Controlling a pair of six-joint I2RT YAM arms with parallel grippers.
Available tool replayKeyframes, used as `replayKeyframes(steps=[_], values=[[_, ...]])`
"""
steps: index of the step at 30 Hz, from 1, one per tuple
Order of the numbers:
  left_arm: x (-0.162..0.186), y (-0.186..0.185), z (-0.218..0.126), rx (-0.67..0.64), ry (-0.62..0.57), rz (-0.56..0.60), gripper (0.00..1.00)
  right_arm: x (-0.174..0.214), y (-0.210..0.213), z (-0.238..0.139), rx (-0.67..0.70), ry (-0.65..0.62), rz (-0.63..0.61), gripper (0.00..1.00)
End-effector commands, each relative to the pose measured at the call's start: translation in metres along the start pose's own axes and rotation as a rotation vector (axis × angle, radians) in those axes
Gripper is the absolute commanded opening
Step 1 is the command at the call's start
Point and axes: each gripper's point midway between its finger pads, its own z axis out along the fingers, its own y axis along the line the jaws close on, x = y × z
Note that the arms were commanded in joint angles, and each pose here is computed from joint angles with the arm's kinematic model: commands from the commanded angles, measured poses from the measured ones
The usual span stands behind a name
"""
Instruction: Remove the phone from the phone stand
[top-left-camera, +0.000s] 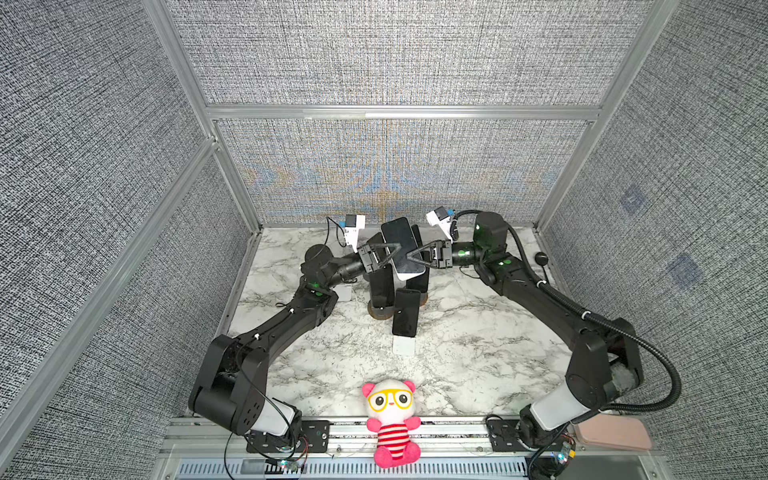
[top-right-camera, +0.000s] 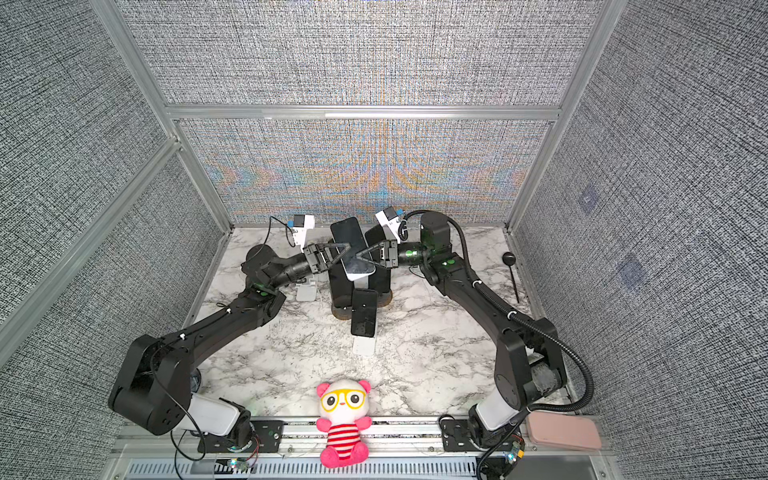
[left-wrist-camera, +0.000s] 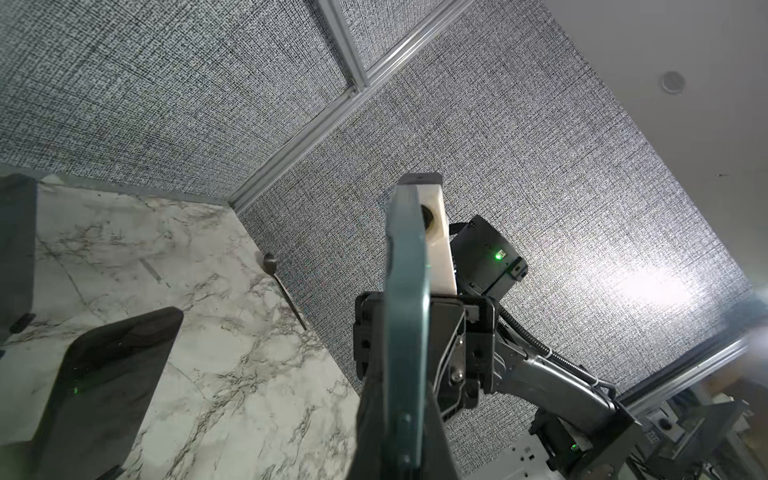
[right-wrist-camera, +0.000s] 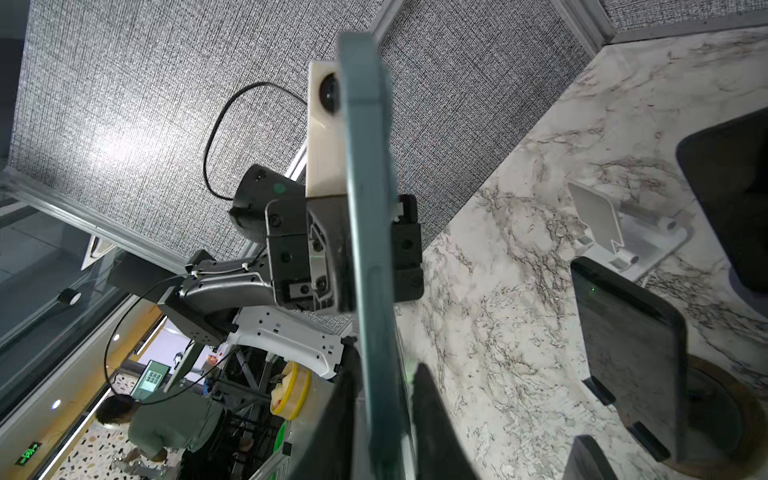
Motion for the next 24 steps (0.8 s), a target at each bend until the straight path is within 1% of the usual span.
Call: replayKeyframes(steps=[1, 3, 5, 7, 9, 12, 13, 15, 18, 22, 24], values=[[-0.007, -0.007, -0.001, 0.011, -0.033, 0.050, 0.00, -0.005, 0.002, -0.012, 0.055, -0.020, -0.040, 0.50], [-0.007, -0.002, -0.003, -0.032, -0.042, 0.056, 0.00, -0.003, -0.006, -0.027, 0.192, -0.025, -0.068, 0.70], [-0.009, 0.008, -0.006, -0.091, -0.061, 0.056, 0.00, 0.001, -0.012, -0.040, 0.343, -0.026, -0.112, 0.82], [-0.010, 0.018, -0.008, -0.149, -0.076, 0.049, 0.00, 0.004, -0.014, -0.049, 0.456, -0.044, -0.145, 0.89], [-0.011, 0.026, -0.009, -0.209, -0.085, 0.036, 0.00, 0.013, -0.019, -0.053, 0.636, -0.023, -0.212, 0.94], [-0.008, 0.032, -0.008, -0.274, -0.076, 0.048, 0.00, 0.022, -0.027, -0.059, 0.904, 0.022, -0.306, 0.96], [-0.007, 0.032, -0.007, -0.278, -0.071, 0.054, 0.00, 0.022, -0.026, -0.058, 0.944, 0.022, -0.330, 0.96], [-0.006, 0.031, -0.003, -0.268, -0.067, 0.053, 0.00, 0.022, -0.023, -0.051, 0.979, 0.018, -0.362, 0.97], [-0.003, 0.031, 0.002, -0.258, -0.059, 0.049, 0.00, 0.024, -0.023, -0.033, 1.004, 0.048, -0.402, 0.99], [0.001, 0.031, 0.005, -0.250, -0.052, 0.041, 0.00, 0.023, -0.031, -0.014, 1.044, 0.086, -0.436, 0.99], [0.002, 0.029, 0.005, -0.247, -0.048, 0.041, 0.00, 0.021, -0.036, -0.007, 1.060, 0.093, -0.439, 0.97]])
